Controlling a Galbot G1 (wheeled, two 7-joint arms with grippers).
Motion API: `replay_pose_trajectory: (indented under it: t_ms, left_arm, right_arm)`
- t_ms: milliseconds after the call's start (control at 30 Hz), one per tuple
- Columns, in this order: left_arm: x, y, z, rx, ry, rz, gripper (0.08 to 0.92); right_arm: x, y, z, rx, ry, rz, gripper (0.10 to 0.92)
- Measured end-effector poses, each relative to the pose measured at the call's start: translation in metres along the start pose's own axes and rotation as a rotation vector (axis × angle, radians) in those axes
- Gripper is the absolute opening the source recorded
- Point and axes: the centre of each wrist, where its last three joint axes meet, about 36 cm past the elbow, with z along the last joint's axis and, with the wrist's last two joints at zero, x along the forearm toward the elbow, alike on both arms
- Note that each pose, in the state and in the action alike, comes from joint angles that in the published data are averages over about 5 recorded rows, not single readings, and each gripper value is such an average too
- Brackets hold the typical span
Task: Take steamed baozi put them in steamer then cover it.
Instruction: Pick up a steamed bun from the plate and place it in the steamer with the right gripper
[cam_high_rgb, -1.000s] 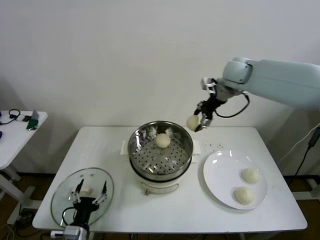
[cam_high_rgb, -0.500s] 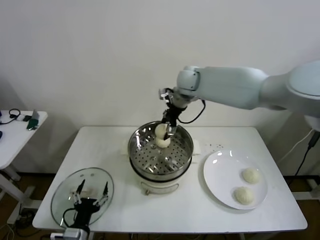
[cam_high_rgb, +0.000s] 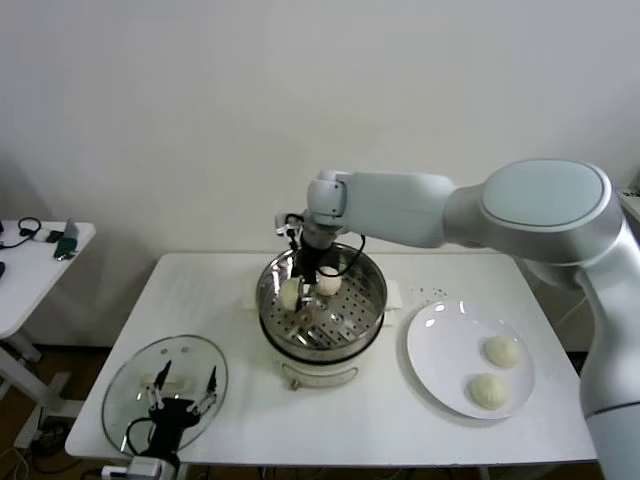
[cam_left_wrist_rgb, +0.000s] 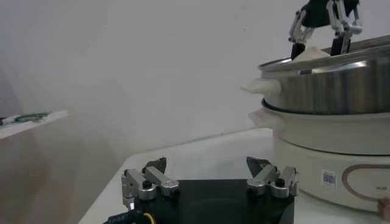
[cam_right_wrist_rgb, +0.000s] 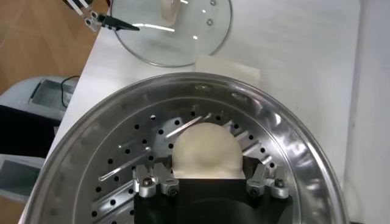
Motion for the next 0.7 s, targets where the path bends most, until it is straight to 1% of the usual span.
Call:
replay_pose_trajectory:
  t_ms: [267, 500, 700]
  left_arm:
    - [0.003, 0.002, 0.003, -0.005, 0.01, -0.002, 0.823]
    - [0.004, 0.002, 0.005, -0.006, 0.015, -0.004, 0.823]
    - [0.005, 0.003, 0.006, -0.007, 0.019, -0.005, 0.823]
  right_arm:
    - [-0.013, 0.002, -0.002, 0.017, 0.018, -0.008, 0.742]
    - [-0.018, 0.004, -0.001, 0.023, 0.028, -0.008, 0.816]
    - [-0.011, 0.004, 0.001, 0.025, 0.022, -0.001, 0.823]
